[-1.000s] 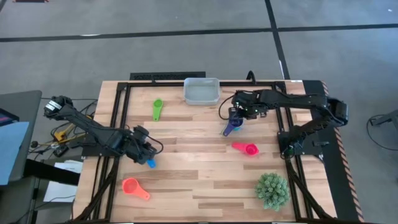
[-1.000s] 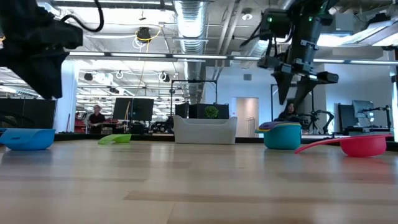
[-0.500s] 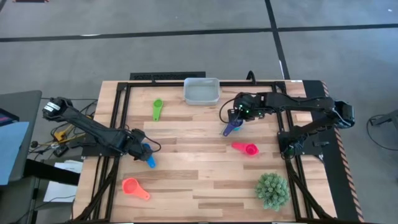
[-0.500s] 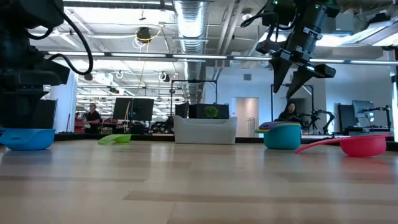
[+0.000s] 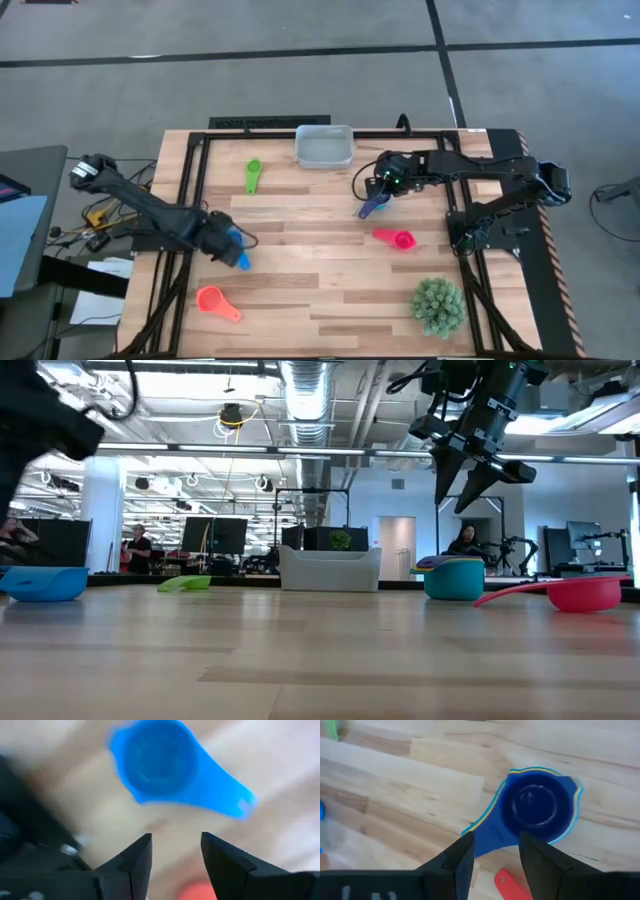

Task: Nest measuring cups in basket
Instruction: Stack the orange measuring cup on top of the purple measuring cup

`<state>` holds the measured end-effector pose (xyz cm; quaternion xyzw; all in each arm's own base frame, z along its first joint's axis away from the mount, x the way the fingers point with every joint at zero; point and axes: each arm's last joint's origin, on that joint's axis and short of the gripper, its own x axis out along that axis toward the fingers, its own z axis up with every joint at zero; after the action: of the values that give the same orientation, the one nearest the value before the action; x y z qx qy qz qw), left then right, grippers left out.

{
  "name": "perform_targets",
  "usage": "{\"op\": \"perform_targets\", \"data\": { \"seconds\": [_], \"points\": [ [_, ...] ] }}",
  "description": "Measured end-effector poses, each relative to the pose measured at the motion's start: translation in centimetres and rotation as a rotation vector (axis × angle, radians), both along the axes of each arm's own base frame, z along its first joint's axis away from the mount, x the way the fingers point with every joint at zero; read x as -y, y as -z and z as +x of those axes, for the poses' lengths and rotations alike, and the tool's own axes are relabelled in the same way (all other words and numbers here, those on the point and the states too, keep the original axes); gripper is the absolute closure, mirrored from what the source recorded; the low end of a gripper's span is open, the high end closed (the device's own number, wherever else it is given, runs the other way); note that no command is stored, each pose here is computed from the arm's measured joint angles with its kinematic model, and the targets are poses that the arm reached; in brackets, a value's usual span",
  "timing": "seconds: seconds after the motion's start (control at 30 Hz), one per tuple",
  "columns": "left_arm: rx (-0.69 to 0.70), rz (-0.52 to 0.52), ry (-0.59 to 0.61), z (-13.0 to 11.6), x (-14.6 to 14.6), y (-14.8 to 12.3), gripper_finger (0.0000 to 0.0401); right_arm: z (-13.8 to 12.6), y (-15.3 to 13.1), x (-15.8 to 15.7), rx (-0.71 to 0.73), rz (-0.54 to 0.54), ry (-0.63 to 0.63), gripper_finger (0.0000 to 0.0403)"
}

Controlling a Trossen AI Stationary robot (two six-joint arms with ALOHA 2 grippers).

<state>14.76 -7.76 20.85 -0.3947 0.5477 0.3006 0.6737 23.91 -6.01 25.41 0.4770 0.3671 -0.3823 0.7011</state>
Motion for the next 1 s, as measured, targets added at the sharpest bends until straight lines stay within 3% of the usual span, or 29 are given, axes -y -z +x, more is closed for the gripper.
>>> {"op": "perform_targets", "data": {
  "seconds": [0.17, 0.27, 0.47, 0.7, 1.0],
  "points": [
    [0.065, -0.133, 0.143, -1.0, 3.7, 0.0, 0.0244, 0.5, -0.1, -1.0, 0.03, 0.001, -0.024, 0.0223],
    [0.054, -0.157, 0.214, -2.3, 5.1, 0.0, 0.0244, 0.8, -0.3, -1.7, 0.057, -0.005, -0.045, 0.0225],
    [0.054, -0.106, 0.323, -3.6, 6.7, 0.5, 0.0244, 1.5, -0.6, -2.5, 0.123, -0.004, -0.063, 0.0226],
    [0.027, -0.076, 0.411, -3.1, 8.7, 2.3, 0.0244, 1.6, -0.6, -3.3, 0.129, 0.009, -0.078, 0.0228],
    [-0.129, -0.053, 0.507, -2.7, 10.0, 5.2, 0.0246, 1.7, -0.6, -4.4, 0.133, 0.027, -0.095, 0.0232]
  ]
}}
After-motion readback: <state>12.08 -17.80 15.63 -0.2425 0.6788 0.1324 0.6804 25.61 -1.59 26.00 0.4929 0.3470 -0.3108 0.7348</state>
